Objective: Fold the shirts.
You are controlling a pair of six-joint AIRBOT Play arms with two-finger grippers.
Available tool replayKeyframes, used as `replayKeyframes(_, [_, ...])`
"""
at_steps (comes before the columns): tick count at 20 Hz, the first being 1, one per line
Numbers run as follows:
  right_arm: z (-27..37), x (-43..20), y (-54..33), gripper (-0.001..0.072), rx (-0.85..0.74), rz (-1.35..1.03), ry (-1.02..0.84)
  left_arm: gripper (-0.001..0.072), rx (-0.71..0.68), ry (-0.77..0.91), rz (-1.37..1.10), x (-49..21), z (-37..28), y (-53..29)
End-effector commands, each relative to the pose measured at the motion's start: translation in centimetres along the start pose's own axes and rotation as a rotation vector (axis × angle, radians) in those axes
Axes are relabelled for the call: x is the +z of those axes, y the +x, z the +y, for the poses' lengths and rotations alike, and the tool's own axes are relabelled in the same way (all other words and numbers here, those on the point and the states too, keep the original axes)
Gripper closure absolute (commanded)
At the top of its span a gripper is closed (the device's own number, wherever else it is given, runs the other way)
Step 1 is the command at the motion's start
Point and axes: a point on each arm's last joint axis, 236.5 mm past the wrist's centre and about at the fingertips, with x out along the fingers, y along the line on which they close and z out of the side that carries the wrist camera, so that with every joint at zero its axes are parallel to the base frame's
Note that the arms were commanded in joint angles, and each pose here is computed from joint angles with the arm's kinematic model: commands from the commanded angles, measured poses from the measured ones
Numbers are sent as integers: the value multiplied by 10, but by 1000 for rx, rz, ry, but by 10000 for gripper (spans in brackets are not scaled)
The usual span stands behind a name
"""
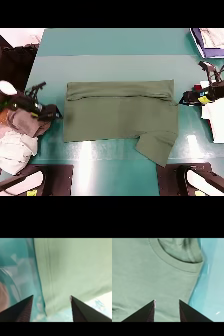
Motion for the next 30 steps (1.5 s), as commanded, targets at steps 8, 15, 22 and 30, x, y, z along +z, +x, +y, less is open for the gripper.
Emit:
replayKeyframes(8, [35, -4, 9, 373, 174, -32, 67, 167, -2, -104, 56, -80, 14, 49])
replayKeyframes(15, [35, -3, 9, 373, 174, -34, 68, 183, -32, -28, 54, -78, -7, 58])
replayKeyframes(22, [20, -52, 8, 373, 111, 169, 65, 684, -22, 68, 21, -64, -27, 56])
replayKeyframes(30, [-19, -169, 32, 367, 78, 373, 342, 684, -38, 103, -41, -41, -42, 35])
